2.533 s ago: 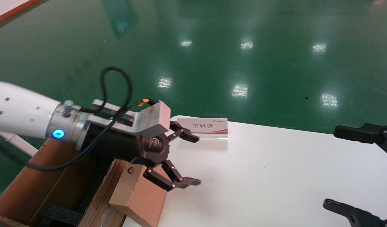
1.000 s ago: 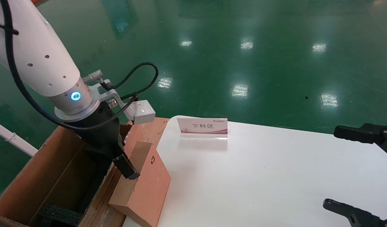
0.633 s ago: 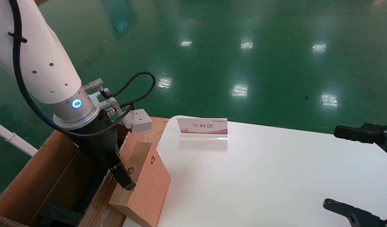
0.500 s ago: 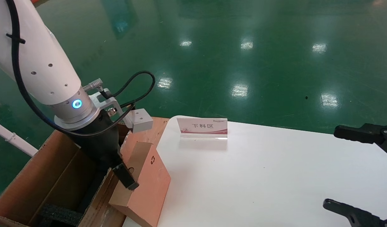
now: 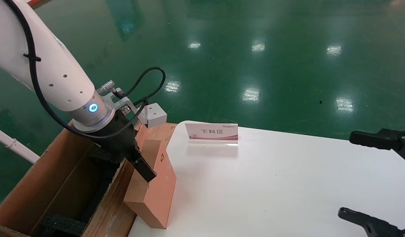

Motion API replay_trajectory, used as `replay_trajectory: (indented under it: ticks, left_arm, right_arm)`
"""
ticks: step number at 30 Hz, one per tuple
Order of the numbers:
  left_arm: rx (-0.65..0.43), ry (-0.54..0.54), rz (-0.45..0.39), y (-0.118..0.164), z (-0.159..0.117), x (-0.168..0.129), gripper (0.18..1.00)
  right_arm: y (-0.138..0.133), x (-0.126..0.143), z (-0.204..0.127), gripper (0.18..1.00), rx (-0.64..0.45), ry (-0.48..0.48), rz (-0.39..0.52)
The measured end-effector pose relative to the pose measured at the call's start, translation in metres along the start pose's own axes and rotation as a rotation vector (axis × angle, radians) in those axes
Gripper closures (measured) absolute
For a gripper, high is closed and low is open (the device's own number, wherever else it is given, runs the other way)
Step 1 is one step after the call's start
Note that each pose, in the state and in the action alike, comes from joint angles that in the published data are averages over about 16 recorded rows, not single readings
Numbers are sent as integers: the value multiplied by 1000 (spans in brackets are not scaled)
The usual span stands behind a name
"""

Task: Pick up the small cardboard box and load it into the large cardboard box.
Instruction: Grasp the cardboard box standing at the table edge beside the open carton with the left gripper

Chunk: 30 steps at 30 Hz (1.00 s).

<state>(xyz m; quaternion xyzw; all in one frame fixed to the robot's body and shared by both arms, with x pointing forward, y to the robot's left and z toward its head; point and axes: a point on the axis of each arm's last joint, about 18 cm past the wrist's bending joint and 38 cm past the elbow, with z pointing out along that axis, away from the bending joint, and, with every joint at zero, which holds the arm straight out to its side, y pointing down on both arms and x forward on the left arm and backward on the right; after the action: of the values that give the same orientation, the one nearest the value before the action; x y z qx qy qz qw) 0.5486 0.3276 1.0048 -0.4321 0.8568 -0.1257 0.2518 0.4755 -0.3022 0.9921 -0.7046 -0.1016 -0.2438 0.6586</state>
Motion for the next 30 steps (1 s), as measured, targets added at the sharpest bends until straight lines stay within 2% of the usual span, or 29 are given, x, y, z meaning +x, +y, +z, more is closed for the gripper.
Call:
replay_trajectory:
  ticks: [20,30]
  left_arm:
    - [24,10,-16,7,-15,-6,184]
    - [22,32,-15,9,-9,-3,184]
  right_arm:
    - [0,0,0,178,0,0,0]
    - [0,0,0,178,0,0,0]
